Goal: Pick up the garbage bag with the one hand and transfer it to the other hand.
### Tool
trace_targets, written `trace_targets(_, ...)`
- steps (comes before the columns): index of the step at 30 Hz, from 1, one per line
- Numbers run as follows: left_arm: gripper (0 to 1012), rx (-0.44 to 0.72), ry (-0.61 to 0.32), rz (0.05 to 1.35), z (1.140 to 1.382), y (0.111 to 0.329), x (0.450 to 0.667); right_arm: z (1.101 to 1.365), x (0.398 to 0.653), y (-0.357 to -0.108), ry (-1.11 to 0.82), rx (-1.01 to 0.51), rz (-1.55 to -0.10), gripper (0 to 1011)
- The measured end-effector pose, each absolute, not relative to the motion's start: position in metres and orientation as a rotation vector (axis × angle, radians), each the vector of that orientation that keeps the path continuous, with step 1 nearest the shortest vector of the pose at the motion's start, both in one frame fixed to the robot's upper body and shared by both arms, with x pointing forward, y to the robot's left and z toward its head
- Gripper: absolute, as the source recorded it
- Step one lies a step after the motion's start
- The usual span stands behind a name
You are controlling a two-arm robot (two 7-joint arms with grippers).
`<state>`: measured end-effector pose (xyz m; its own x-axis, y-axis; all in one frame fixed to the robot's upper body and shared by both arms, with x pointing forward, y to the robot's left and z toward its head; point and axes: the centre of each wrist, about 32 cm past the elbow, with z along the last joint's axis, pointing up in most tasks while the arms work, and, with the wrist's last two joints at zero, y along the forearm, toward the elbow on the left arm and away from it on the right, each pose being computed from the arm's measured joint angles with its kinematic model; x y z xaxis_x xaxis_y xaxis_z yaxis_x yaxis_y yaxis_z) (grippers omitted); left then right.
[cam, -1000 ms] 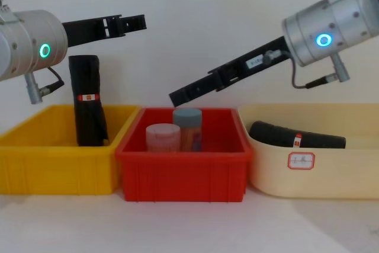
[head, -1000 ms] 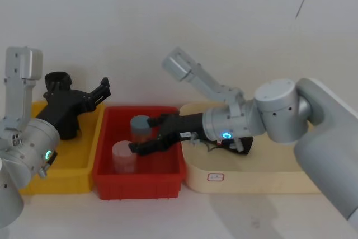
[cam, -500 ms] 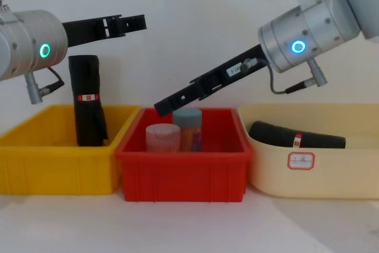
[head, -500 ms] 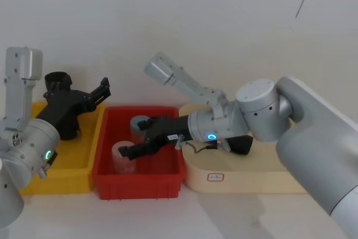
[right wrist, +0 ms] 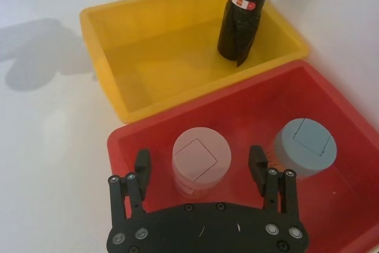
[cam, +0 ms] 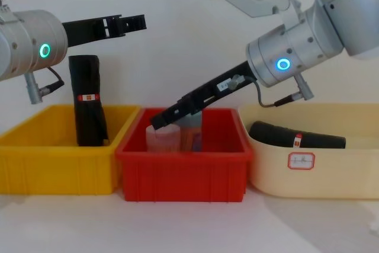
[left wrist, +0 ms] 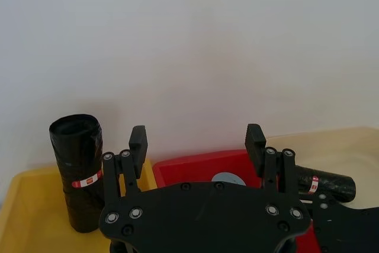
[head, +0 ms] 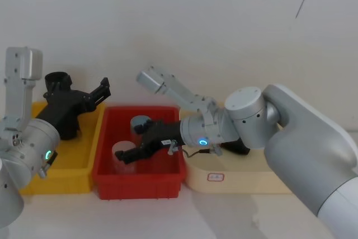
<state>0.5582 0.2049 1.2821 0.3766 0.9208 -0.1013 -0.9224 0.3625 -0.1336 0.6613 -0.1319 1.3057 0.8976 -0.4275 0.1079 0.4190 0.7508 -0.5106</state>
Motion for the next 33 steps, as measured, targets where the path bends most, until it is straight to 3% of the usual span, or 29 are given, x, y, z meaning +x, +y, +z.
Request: trace_targets(33,1000,-0.179,0.01,1.186,1.282,0.205,0.558,1.285,0.681,-0.12,0.038,-0.577,-0.433,1001)
